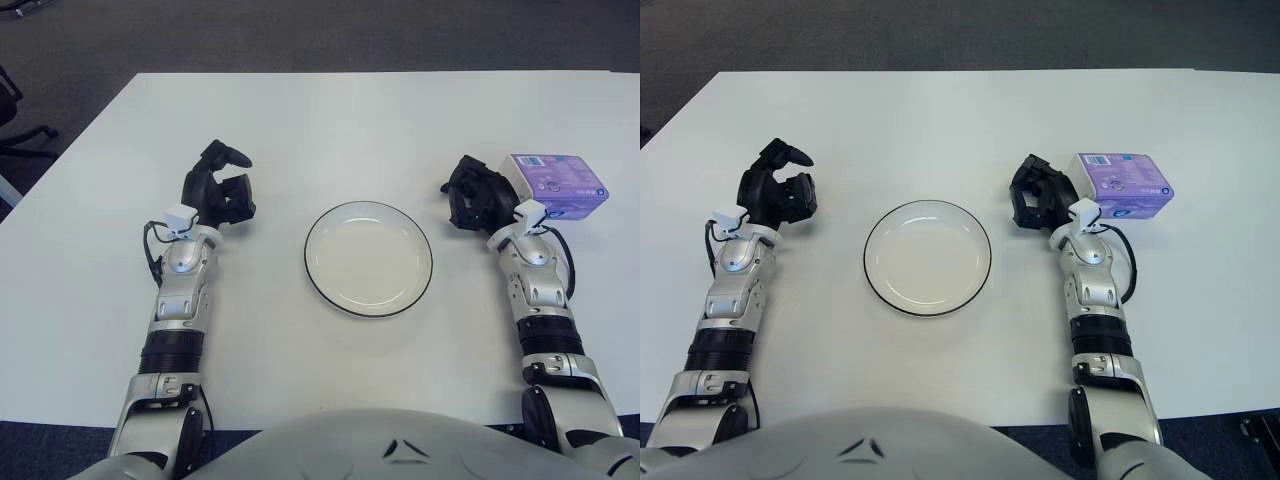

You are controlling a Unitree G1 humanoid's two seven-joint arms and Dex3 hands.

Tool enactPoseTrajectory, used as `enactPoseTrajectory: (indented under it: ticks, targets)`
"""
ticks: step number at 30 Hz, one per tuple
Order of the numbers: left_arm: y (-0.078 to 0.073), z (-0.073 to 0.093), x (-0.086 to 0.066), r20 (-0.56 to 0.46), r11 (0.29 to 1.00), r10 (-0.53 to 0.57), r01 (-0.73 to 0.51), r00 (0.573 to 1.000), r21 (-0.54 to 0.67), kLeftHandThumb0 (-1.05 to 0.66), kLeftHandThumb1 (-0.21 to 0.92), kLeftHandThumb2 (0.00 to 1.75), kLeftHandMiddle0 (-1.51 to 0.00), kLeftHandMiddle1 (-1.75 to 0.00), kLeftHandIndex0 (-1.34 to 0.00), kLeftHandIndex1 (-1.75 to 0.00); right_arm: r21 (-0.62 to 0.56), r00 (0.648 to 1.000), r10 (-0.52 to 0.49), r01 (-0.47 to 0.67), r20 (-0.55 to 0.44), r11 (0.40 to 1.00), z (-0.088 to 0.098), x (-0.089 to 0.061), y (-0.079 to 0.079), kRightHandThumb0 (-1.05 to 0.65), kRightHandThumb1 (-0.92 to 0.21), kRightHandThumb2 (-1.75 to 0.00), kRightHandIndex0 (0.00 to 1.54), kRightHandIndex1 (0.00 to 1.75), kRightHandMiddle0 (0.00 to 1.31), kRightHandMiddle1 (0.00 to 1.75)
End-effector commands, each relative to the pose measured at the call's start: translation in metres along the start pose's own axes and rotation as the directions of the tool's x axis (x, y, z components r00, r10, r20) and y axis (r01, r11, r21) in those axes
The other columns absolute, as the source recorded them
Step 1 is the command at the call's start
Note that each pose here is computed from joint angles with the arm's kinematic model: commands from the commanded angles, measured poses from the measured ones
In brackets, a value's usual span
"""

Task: Put the tissue paper into the plate.

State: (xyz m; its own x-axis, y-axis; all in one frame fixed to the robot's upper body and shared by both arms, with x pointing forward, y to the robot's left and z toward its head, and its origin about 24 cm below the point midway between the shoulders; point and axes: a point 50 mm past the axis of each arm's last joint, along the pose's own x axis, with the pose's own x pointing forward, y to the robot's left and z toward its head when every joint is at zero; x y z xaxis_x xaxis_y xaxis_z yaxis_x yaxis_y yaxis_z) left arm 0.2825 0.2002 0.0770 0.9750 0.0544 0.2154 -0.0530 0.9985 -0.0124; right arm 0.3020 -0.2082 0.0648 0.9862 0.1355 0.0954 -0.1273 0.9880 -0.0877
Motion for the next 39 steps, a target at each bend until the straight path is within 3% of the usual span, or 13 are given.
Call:
enactPoseTrajectory:
  ticks: [1,7,13,17,19,21,27,32,36,39]
  targets:
    - [-0.015,-0.063,-0.048,-0.264,0.995,0.022,-0.045,0.964,-0.084,-0.45,0.41,1.20,-1.28,-1.75,-0.54,-1.75,0.103,0.994,-0.041,0.052,-0.099,0.993,-0.035,-0.020,0.018,-0.44,-0.46,-1.14,1.05,1.75,0.50,1.75]
    - [-0.013,-0.063,-0.046,-0.264,0.995,0.023,-0.047,0.964,-0.087,-0.45,0.40,1.21,-1.28,-1.75,-0.55,-1.75,0.077,0.994,-0.097,0.101,-0.048,0.992,-0.024,-0.016,0.015,-0.43,-0.48,-1.10,0.98,1.75,0.48,1.75]
    - [-0.011,-0.063,-0.044,-0.270,0.995,0.040,-0.063,0.962,-0.078,-0.46,0.39,1.23,-1.29,-1.75,-0.56,-1.75,-0.024,0.983,-0.168,0.170,0.071,0.985,0.025,-0.013,0.004,-0.41,-0.55,-1.02,0.85,1.75,0.43,1.75]
    - [-0.010,-0.064,-0.044,-0.273,0.995,0.046,-0.069,0.961,-0.074,-0.46,0.38,1.24,-1.29,-1.75,-0.56,-1.75,-0.073,0.977,-0.190,0.198,0.099,0.978,0.040,-0.015,0.005,-0.41,-0.57,-0.99,0.81,1.75,0.42,1.75]
    - [-0.010,-0.064,-0.044,-0.276,0.995,0.050,-0.072,0.960,-0.069,-0.46,0.37,1.25,-1.30,-1.75,-0.57,-1.75,-0.183,0.964,-0.209,0.239,0.165,0.954,0.048,-0.015,0.003,-0.17,-0.40,-1.20,0.72,1.75,0.43,1.70]
    - [-0.010,-0.064,-0.044,-0.279,0.995,0.052,-0.073,0.959,-0.066,-0.46,0.37,1.25,-1.30,-1.75,-0.57,-1.75,-0.254,0.954,-0.211,0.263,0.213,0.931,0.053,-0.015,0.003,-0.09,-0.34,-1.27,0.68,1.75,0.44,1.67]
    - [-0.010,-0.063,-0.042,-0.283,0.995,0.060,-0.078,0.957,-0.055,-0.47,0.36,1.26,-1.30,-1.75,-0.58,-1.75,-0.464,0.917,-0.164,0.331,0.364,0.821,0.074,-0.009,-0.010,-0.02,-0.32,-1.30,0.63,1.75,0.43,1.66]
    - [-0.010,-0.062,-0.041,-0.291,0.995,0.066,-0.084,0.955,-0.050,-0.47,0.36,1.26,-1.30,-1.75,-0.58,-1.75,-0.608,0.871,-0.111,0.419,0.478,0.674,0.087,-0.005,-0.022,-0.01,-0.39,-1.22,0.57,1.69,0.36,1.73]
    - [-0.010,-0.062,-0.041,-0.295,0.995,0.071,-0.089,0.953,-0.047,-0.46,0.37,1.25,-1.29,-1.75,-0.57,-1.75,-0.667,0.850,-0.067,0.456,0.522,0.589,0.094,-0.003,-0.028,-0.01,-0.53,-1.02,0.49,1.60,0.30,1.74]
    - [-0.010,-0.062,-0.041,-0.293,0.994,0.074,-0.093,0.953,-0.050,-0.46,0.37,1.25,-1.29,-1.75,-0.57,-1.75,-0.708,0.838,-0.032,0.479,0.544,0.518,0.099,-0.001,-0.030,-0.01,-0.73,-0.74,0.39,1.58,0.19,1.72]
